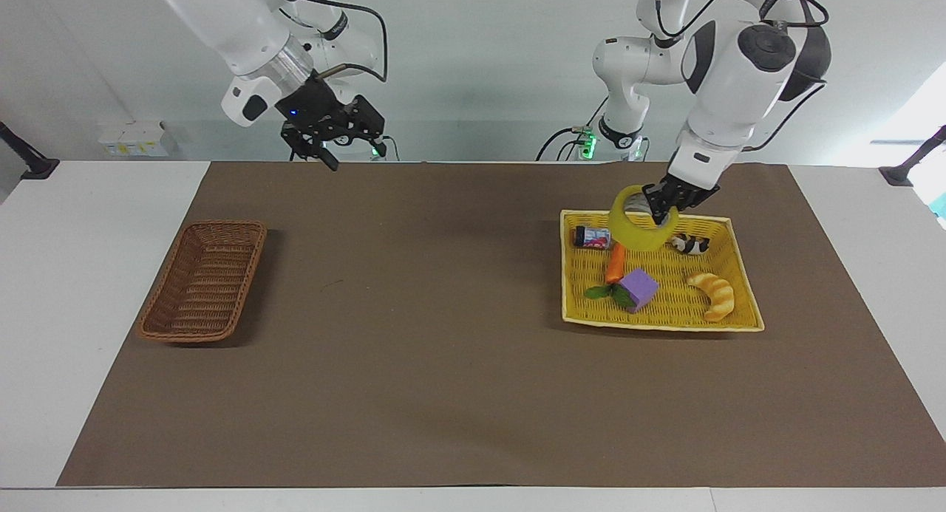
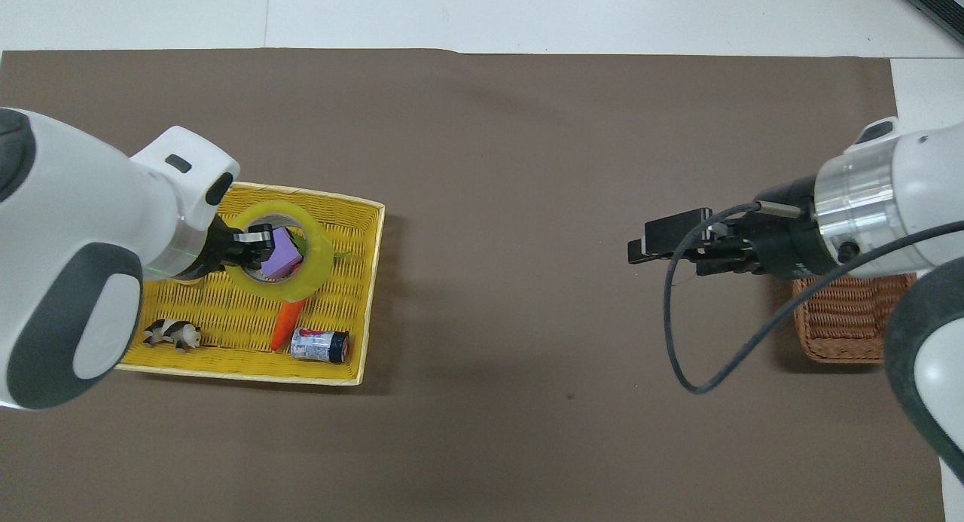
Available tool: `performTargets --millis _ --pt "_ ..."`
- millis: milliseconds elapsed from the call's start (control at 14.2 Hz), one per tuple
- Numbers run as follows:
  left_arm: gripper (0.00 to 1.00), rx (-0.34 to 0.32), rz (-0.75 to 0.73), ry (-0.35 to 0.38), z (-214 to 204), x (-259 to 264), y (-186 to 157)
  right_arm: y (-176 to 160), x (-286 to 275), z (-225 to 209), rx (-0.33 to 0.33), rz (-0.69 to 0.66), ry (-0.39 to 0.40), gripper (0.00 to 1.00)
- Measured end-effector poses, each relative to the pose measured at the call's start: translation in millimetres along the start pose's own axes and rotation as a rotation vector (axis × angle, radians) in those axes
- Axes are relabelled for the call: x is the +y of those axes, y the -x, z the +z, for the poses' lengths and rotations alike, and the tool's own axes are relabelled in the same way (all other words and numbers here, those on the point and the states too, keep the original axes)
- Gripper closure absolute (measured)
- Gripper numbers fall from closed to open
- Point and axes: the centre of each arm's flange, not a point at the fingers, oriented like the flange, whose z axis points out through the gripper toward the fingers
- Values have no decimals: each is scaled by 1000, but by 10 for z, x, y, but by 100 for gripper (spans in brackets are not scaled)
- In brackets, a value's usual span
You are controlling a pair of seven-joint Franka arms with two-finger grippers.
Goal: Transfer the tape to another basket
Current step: 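Lift the tape with the left gripper while the right gripper reaches toward it, then grasp the tape rim with the right gripper from the left gripper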
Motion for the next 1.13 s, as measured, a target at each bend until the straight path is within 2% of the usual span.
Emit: performTargets --millis 211,352,705,916,1128 --pt "78 7 -38 19 -70 458 257 -33 -29 319 -46 61 -160 0" --pt "78 6 -56 71 -141 721 405 -35 -74 530 -49 96 -235 0" --pt "78 -5 -46 183 -224 1360 856 69 -302 965 -39 106 -276 0" --pt "78 -9 -24 239 -267 1570 1021 100 -293 1032 -47 105 -271 0" --pt "78 15 -12 294 -331 1701 1086 130 -253 1023 -43 72 -272 0"
